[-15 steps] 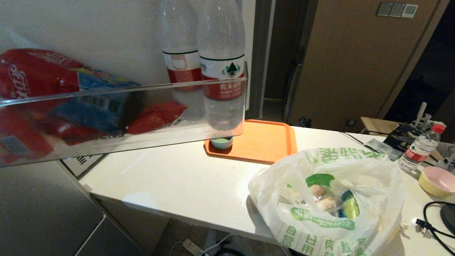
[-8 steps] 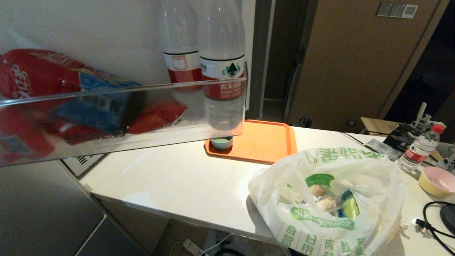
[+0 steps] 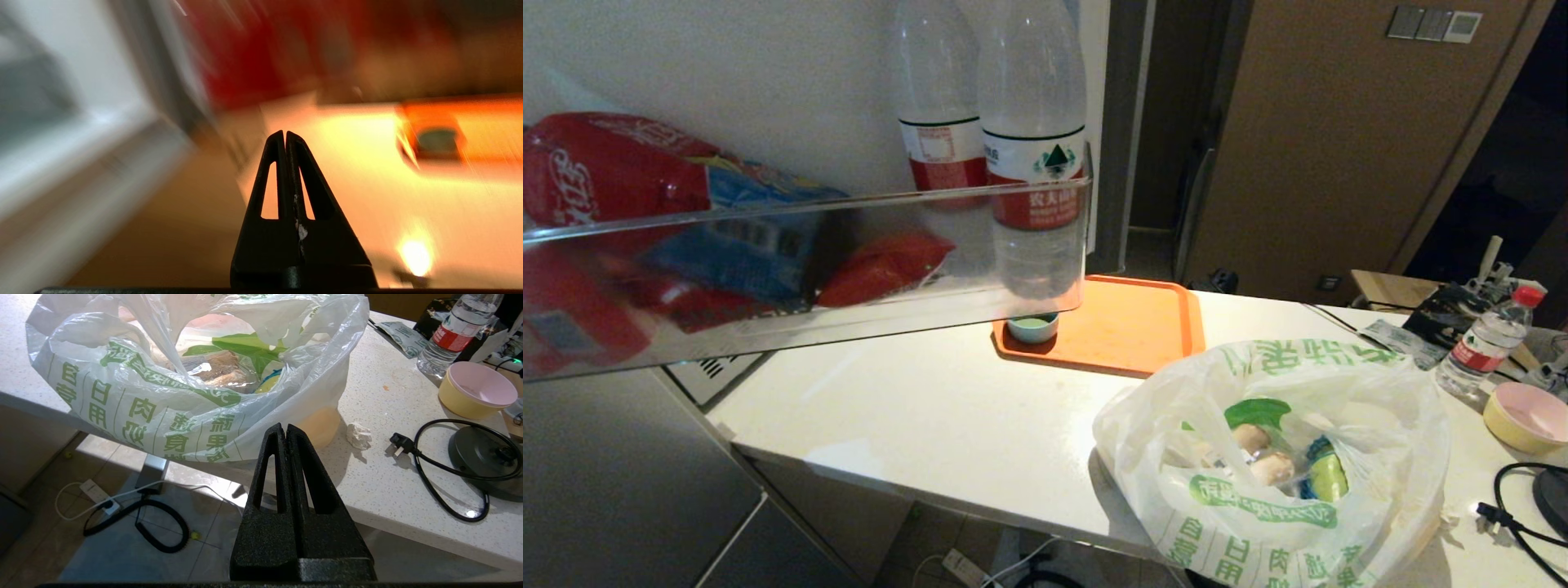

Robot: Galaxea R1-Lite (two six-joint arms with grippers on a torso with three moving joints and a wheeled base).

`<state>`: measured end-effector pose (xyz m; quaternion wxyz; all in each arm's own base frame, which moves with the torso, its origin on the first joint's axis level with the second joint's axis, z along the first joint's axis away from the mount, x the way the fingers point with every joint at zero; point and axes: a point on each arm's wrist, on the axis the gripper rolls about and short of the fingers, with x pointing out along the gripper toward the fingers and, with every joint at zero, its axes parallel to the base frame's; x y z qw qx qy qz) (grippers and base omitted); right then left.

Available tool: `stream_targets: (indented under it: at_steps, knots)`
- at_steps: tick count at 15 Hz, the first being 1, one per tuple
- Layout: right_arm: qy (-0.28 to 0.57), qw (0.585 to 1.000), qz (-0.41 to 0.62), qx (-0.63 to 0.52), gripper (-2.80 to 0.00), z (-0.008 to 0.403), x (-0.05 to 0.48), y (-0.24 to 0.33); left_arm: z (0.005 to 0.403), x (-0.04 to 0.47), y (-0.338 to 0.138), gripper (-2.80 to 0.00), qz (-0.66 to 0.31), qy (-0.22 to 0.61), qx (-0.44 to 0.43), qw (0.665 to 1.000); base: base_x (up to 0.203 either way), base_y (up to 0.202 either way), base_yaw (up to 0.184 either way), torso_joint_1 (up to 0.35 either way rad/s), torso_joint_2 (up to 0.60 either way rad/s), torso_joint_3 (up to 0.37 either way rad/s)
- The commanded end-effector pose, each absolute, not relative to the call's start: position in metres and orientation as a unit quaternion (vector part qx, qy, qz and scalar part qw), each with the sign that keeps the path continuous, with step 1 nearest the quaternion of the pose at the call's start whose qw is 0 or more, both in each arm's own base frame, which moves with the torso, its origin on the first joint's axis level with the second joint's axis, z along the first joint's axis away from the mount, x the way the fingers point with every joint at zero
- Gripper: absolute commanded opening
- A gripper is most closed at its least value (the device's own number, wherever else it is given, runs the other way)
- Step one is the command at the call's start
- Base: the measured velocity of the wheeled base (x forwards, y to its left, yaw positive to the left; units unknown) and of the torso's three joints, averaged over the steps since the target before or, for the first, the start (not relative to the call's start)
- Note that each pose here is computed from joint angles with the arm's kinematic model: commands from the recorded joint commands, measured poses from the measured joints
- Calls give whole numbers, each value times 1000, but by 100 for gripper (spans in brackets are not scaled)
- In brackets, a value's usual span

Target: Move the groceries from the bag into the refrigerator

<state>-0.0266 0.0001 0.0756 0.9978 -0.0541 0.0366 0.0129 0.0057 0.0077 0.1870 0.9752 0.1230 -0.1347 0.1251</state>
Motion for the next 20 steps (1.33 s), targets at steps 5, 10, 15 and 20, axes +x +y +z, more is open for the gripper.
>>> stream_targets:
  at_steps: [5, 10, 15, 20]
  knots:
    - [37, 998, 13, -54, -280, 75, -27, 0, 93, 3, 3, -280, 23, 72, 59, 995, 0, 0, 0, 0, 0, 0]
    - [37, 998, 13, -53, -280, 75, -27, 0, 80, -12, -1, -280, -22, 64, 82, 994, 0, 0, 0, 0, 0, 0]
    - [37, 998, 13, -54, -280, 75, -27, 0, 76, -23, -1, -280, -24, -2, 83, 996, 0, 0, 0, 0, 0, 0]
    - [37, 998, 13, -53, -280, 75, -27, 0, 76, -23, -1, -280, -23, -1, 82, 996, 0, 0, 0, 0, 0, 0]
